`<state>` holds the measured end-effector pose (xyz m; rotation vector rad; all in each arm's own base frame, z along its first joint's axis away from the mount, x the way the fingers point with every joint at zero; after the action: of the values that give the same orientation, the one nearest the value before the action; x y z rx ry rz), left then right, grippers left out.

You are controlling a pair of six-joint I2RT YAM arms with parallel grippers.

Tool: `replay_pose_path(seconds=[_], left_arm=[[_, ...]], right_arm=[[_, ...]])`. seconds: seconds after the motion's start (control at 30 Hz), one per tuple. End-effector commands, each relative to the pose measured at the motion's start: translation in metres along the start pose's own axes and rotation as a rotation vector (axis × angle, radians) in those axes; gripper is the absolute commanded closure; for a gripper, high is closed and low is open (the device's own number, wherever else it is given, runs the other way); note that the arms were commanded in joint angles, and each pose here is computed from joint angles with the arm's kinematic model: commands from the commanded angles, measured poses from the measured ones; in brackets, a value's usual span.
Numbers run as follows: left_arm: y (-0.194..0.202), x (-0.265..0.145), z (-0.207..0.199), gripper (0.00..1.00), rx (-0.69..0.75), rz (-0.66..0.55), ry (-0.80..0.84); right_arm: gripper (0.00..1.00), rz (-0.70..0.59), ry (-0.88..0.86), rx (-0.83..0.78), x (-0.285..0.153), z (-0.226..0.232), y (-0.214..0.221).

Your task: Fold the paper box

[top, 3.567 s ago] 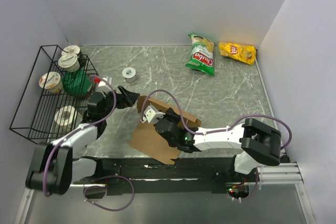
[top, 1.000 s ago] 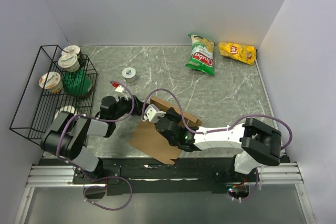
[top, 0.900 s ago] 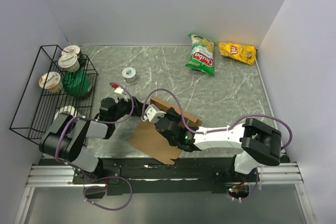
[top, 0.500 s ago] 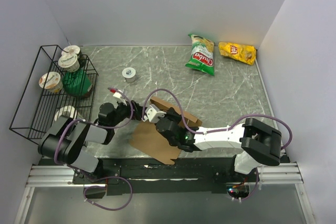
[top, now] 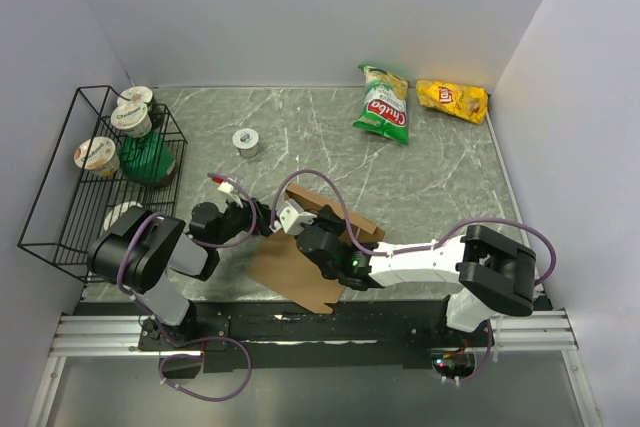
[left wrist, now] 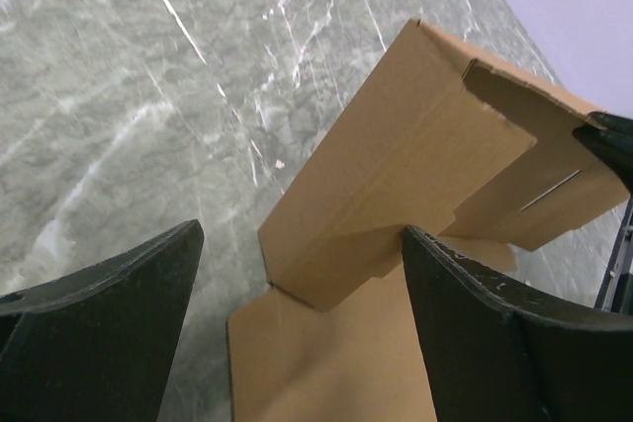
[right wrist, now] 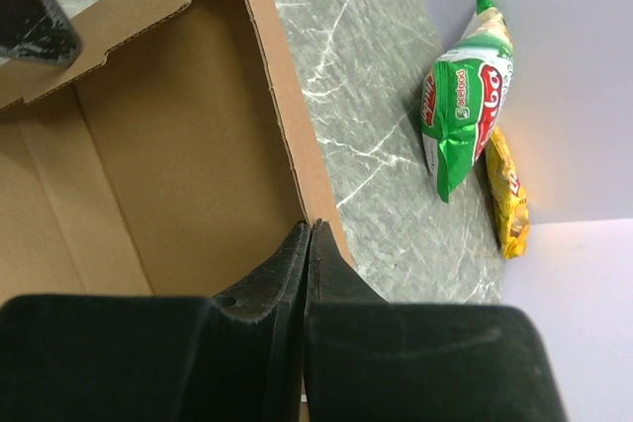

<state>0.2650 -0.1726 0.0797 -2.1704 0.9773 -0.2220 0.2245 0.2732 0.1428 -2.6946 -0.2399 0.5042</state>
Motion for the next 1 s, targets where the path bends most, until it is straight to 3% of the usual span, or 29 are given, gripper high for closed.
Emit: replay_pose_path(seconds=[0.0, 0.4, 0.97], left_arm=[[-0.024, 0.009, -0.028, 0.13, 0.090, -0.086, 0.160], [-0.046, 0.021, -0.039, 0.16, 0.209, -0.147, 0.204], [-0.045, 0.040, -0.050, 0.31, 0.311, -0.172, 0.187]], right_arm=[[1.00, 0.099, -0.264, -0.172, -0.013, 0.069, 0.047], [1.00, 0.094, -0.264, -0.136, -0.016, 0.066, 0.044], [1.00, 0.113, -0.289, -0.141, -0.018, 0.070, 0.048]])
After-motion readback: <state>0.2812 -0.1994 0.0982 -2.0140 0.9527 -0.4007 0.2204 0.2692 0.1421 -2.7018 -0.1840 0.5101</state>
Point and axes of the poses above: each gripper's point midway between its finger pads, its own x axis out along the fingers, its own z axis along the line the jaws close on, y = z × x, the point moved 4 cm from there along -x, back along the fingers, and after that the axes turned 14 degrees about -x, right-handed, at the moved point
